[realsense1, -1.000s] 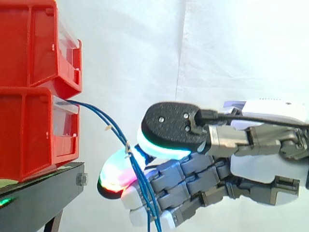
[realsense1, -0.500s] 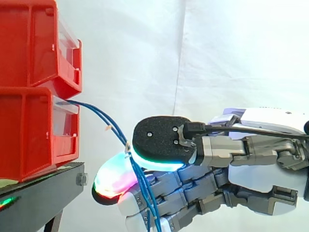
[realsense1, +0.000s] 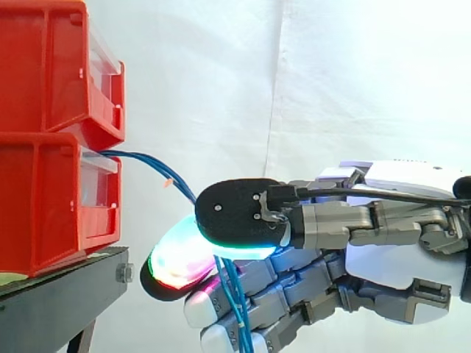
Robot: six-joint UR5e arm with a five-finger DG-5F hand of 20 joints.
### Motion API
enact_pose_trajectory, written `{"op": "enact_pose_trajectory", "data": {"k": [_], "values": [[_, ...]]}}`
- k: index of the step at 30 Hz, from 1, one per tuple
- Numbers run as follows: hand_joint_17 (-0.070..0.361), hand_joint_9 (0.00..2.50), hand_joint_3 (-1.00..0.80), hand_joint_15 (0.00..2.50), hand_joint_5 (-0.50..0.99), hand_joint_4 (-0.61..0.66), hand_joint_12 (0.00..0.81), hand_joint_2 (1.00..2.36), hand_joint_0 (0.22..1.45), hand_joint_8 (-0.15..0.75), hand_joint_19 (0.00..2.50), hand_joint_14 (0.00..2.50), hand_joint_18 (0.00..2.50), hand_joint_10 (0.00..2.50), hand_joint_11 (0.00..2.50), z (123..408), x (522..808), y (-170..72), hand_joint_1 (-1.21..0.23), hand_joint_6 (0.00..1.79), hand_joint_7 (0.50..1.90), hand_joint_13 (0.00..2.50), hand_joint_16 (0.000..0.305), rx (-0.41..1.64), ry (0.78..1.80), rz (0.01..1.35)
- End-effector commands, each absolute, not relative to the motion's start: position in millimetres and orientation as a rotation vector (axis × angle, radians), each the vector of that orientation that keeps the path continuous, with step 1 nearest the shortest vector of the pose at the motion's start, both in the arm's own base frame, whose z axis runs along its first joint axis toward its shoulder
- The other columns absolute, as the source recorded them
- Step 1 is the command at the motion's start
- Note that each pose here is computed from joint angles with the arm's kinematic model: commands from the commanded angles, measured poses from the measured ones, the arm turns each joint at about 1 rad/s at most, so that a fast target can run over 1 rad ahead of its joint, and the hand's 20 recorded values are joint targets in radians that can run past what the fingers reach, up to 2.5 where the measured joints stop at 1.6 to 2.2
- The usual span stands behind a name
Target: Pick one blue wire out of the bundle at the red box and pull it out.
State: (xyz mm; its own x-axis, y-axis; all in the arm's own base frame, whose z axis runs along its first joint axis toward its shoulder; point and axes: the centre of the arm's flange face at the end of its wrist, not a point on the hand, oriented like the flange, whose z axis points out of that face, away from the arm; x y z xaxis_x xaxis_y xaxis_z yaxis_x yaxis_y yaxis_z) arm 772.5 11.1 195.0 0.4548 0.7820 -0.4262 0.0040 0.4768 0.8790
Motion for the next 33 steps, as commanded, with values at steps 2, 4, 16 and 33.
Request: {"op": "enact_pose_trajectory", "data": {"k": [2, 4, 16, 33], "values": [[0.132, 0.89, 0.02, 0.4, -0.14, 0.0, 0.457, 1.0, 0.63, 0.405, 0.37, 0.01, 0.98, 0.0, 0.41, 195, 773, 10, -0.76, 0.97, 0.91, 1.01, 0.059, 0.963, 0.99, 0.583], [0.127, 0.89, 0.0, 0.42, -0.14, -0.04, 0.446, 1.0, 0.65, 0.393, 0.38, 0.01, 0.98, 0.01, 0.42, 194, 772, 9, -0.77, 0.97, 0.96, 1.02, 0.056, 0.964, 0.991, 0.581], [0.104, 0.91, -0.19, 0.45, -0.16, -0.02, 0.404, 1.02, 0.72, 0.368, 0.45, 0.01, 0.94, 0.01, 0.45, 227, 756, 5, -0.79, 0.96, 1.17, 1.03, 0.046, 1.043, 1.071, 0.717], [0.101, 0.85, -0.5, 0.45, -0.2, 0.02, 0.39, 1.0, 0.8, 0.328, 0.42, 0.01, 0.97, 0.01, 0.44, 254, 716, 1, -0.81, 1.0, 0.97, 1.04, 0.045, 1.213, 1.295, 0.78]]}}
